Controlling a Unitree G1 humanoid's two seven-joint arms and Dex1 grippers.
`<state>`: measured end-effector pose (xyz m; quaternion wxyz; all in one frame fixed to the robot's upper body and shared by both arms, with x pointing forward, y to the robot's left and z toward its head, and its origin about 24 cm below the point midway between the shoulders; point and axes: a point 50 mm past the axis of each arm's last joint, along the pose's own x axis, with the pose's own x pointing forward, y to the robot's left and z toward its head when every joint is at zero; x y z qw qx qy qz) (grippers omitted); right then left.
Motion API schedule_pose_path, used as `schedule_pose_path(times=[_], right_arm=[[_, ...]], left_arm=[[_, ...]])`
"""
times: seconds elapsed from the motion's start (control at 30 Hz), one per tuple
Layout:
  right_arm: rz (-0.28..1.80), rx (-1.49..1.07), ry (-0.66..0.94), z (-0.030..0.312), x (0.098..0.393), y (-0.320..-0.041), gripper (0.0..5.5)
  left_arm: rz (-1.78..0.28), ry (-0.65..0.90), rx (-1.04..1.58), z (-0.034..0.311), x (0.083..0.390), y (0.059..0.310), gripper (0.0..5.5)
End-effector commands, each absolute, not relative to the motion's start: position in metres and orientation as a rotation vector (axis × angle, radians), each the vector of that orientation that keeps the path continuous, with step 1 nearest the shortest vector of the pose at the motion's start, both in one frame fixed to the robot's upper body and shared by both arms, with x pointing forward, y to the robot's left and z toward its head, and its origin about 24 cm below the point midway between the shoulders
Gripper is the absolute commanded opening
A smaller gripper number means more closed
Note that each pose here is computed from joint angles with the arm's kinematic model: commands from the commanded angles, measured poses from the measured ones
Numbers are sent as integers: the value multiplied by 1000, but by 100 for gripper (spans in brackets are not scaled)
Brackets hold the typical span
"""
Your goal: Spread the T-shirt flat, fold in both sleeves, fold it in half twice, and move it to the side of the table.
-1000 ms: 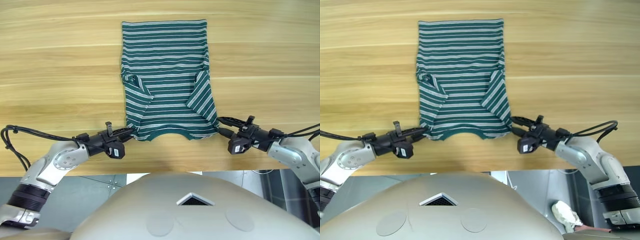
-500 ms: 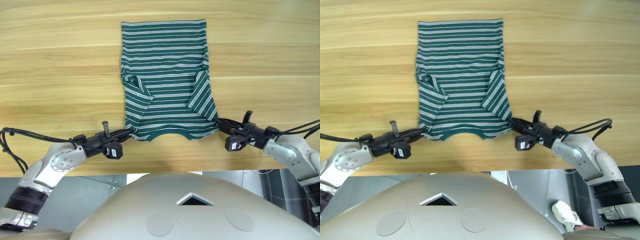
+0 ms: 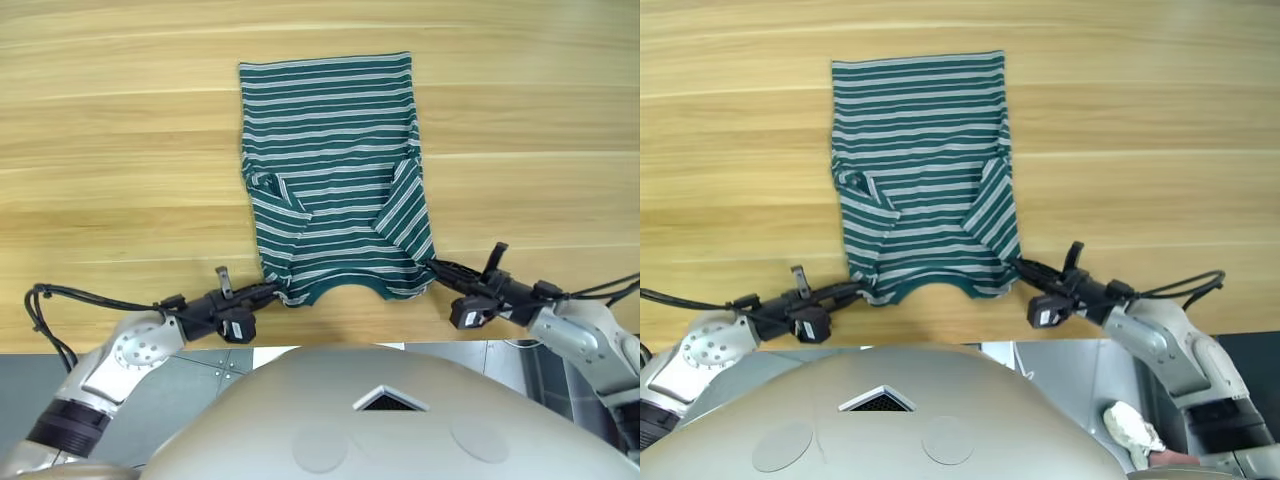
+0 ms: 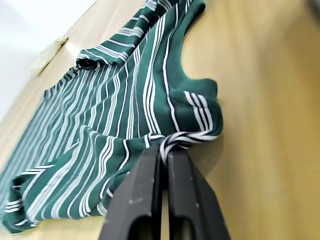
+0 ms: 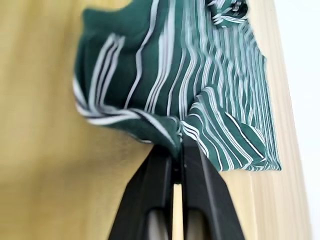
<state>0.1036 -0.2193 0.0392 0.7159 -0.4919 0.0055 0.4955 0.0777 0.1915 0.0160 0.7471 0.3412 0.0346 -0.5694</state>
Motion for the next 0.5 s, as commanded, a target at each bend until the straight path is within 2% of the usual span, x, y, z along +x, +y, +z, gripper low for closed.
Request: schedule_pose_path(times=[0.03, 0.13, 0.27, 0.5], right_arm=[[1031, -1045, 7, 53, 98, -226, 1], [963, -1007, -25, 62, 103, -227, 1], [900, -1024, -103, 70, 126, -224, 1], [824, -1040, -303, 90, 181, -200, 1]], left_arm=[[-1224, 101, 713, 20, 65, 194, 0], [-1147, 57, 697, 34, 71, 198, 0], [-902, -117, 722, 56, 116, 207, 0], [-766, -206, 763, 58, 172, 197, 0]])
